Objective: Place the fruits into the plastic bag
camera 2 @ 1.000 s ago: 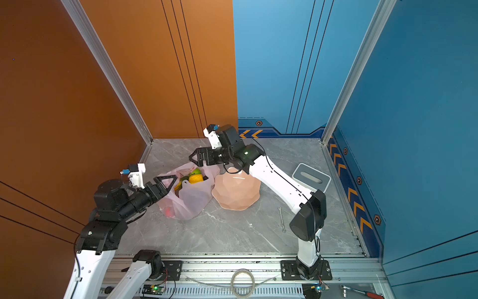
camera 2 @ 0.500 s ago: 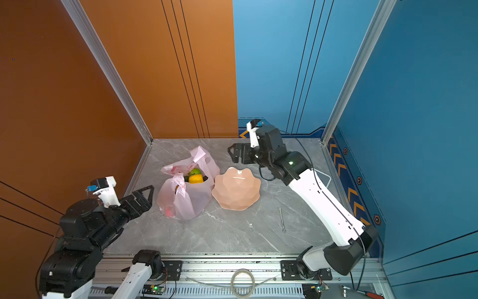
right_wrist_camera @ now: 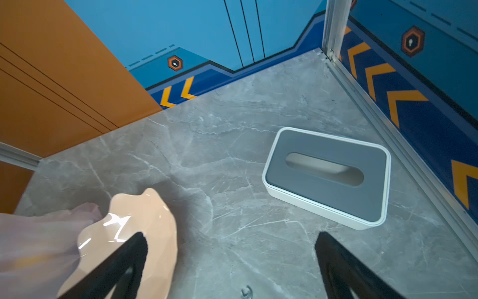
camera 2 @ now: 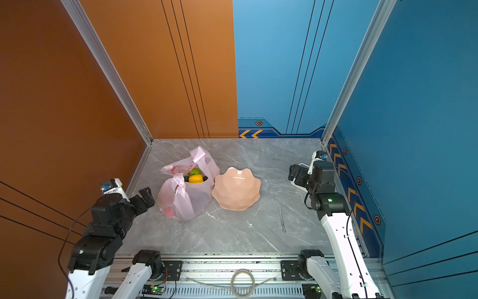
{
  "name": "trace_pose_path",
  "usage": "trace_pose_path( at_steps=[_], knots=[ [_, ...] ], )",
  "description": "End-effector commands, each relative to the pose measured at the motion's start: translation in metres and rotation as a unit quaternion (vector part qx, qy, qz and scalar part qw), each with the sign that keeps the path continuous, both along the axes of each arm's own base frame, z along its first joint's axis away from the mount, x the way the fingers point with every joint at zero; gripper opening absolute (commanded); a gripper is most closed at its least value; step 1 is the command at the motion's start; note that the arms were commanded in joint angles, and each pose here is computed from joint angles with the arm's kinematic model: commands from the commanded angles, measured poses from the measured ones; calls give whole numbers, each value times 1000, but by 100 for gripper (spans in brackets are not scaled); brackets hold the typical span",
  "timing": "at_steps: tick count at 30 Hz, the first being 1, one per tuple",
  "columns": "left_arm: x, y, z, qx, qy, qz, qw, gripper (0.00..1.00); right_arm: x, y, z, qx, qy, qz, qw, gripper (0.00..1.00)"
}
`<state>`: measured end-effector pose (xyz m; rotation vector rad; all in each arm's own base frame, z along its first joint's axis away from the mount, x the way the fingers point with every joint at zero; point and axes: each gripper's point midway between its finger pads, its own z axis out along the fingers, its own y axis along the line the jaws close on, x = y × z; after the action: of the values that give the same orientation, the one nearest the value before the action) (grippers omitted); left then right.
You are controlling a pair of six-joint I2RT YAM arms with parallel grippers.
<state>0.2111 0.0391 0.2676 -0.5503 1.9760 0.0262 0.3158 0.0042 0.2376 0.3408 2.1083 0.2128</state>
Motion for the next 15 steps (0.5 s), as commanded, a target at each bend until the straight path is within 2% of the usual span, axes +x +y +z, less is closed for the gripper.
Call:
trace_pose_path(
  at_steps=[1, 8, 15],
  knots=[
    [18, 7, 4, 32, -36, 12, 999, 98, 11, -3, -5, -31, -66, 11, 997, 100],
    [40, 8, -30, 60, -80, 7, 995, 98, 22, -13, -48, -93, -124, 5, 988, 100],
    [50, 15, -48, 94, -114, 11, 989, 98, 48, -14, -78, -125, -113, 18, 986, 100]
  ],
)
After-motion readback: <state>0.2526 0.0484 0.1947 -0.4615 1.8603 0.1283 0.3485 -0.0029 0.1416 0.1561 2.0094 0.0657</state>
